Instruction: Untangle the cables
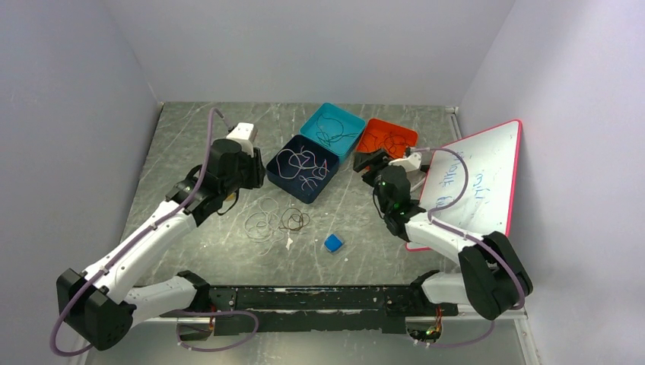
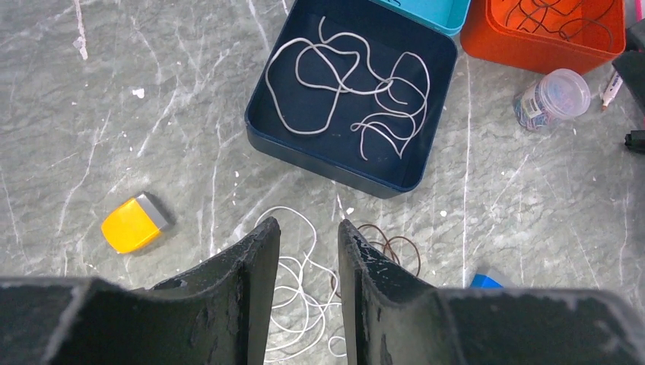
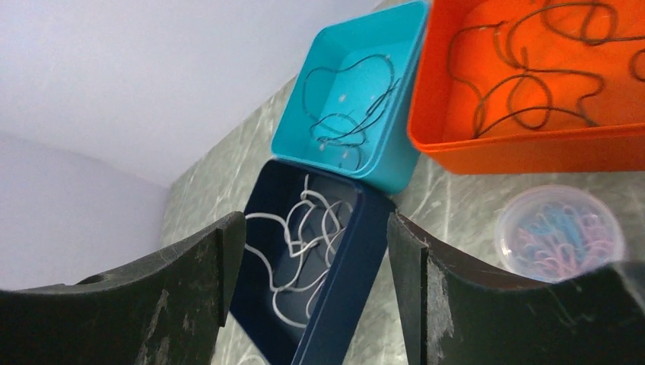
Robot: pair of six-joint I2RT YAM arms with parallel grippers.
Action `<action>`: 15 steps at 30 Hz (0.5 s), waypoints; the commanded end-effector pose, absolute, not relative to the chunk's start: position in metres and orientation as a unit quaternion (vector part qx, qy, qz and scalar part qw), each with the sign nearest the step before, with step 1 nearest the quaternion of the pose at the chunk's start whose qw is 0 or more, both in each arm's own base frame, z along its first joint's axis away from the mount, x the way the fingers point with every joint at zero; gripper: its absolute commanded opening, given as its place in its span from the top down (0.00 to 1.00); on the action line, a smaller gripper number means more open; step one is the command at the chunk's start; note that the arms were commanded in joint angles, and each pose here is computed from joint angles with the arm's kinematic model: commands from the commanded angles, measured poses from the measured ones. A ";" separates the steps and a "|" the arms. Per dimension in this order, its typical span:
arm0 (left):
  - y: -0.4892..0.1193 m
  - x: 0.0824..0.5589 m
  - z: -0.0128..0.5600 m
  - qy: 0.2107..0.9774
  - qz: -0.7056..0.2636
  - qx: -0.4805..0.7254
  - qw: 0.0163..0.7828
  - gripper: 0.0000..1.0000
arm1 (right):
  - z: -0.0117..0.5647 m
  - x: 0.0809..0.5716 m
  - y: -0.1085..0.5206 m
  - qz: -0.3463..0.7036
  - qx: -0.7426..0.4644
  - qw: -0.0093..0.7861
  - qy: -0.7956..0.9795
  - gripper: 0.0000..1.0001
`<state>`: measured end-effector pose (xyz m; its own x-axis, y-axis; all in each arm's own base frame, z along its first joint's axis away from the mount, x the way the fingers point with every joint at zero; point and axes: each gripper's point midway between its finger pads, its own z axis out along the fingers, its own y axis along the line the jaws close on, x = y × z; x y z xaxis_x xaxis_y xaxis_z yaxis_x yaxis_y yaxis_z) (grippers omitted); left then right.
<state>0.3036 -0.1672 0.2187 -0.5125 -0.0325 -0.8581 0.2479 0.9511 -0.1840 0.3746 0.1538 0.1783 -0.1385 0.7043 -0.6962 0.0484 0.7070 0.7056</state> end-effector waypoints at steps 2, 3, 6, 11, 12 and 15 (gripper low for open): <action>-0.160 0.299 0.216 0.860 -0.135 0.062 0.489 0.61 | 0.183 0.358 0.173 0.316 0.195 0.593 0.714 0.28; -0.161 0.298 0.215 0.860 -0.137 0.061 0.488 0.61 | 0.179 0.353 0.172 0.321 0.196 0.591 0.714 0.28; -0.161 0.298 0.213 0.859 -0.142 0.057 0.488 0.61 | 0.174 0.342 0.188 0.345 0.143 0.575 0.728 0.28; -0.163 0.293 0.202 0.865 -0.149 0.054 0.476 0.59 | 0.146 0.312 0.212 0.360 0.063 0.503 0.783 0.30; -0.165 0.291 0.197 0.867 -0.155 0.052 0.471 0.59 | 0.144 0.307 0.216 0.360 0.043 0.491 0.792 0.30; -0.170 0.285 0.183 0.874 -0.177 0.037 0.450 0.59 | 0.139 0.295 0.229 0.345 -0.017 0.459 0.818 0.30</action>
<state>0.2921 -0.1630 0.1950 -0.5547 -0.0346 -0.8313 0.2333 0.9526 -0.1953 0.3178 0.2072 0.1449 -0.4677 0.4792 -0.7427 -0.2263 0.7473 0.6247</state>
